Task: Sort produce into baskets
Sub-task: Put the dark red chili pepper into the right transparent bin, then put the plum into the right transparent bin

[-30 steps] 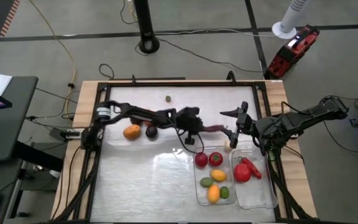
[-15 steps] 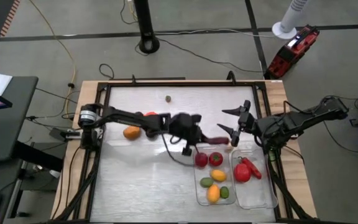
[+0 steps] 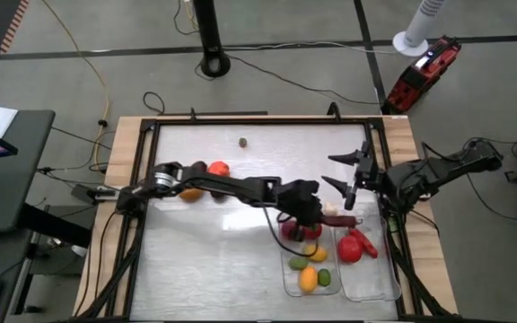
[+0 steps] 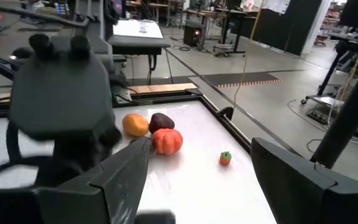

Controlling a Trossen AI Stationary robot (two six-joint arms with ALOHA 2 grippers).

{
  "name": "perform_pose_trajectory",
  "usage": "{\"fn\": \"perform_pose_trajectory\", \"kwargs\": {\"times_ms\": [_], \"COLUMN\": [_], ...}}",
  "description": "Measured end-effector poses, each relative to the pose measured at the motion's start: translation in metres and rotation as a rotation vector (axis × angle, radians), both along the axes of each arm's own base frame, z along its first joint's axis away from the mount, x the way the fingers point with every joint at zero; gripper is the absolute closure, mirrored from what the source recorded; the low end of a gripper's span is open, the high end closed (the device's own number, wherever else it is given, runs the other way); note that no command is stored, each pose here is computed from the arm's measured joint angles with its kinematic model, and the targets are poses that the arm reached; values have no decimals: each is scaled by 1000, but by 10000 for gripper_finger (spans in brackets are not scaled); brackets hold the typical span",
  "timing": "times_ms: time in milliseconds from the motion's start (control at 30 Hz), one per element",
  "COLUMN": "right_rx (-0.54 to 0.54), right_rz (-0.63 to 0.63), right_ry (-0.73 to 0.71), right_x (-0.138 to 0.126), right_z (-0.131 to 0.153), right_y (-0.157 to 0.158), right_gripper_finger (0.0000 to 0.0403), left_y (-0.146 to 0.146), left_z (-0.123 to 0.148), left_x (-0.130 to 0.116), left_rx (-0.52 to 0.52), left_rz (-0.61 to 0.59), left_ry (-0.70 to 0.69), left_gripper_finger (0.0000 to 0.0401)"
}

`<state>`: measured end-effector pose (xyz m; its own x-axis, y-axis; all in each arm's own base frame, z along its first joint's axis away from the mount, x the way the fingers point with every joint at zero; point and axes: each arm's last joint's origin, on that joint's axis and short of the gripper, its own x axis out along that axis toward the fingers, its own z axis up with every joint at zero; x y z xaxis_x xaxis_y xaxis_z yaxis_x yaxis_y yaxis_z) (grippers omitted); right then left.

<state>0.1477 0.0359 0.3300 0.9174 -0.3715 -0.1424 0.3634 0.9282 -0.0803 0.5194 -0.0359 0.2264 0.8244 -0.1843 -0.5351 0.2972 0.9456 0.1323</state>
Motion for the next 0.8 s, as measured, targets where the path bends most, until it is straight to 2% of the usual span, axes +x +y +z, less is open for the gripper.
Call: {"fn": "perform_pose_trajectory", "kwargs": {"times_ms": [167, 300, 400, 633, 800], "right_rx": [-16, -8, -7, -10, -4], "right_rz": [-6, 6, -5, -7, 1], "right_ry": [11, 0, -8, -9, -2], "right_x": [-5, -10, -14, -14, -15], "right_z": [0, 1, 2, 2, 1], "right_y": [1, 1, 1, 2, 4], "right_gripper_finger": [92, 92, 92, 92, 92], "left_y": [-3, -4, -4, -6, -12], "left_z": [-2, -10, -11, -11, -2], "left_x": [27, 38, 39, 38, 25], "left_rx": [-48, -78, -83, -82, -48], "left_rz": [1, 15, 18, -32, -152], "left_ry": [-13, 8, -1, 6, 84], "left_gripper_finger": [340, 330, 300, 201, 177]}}
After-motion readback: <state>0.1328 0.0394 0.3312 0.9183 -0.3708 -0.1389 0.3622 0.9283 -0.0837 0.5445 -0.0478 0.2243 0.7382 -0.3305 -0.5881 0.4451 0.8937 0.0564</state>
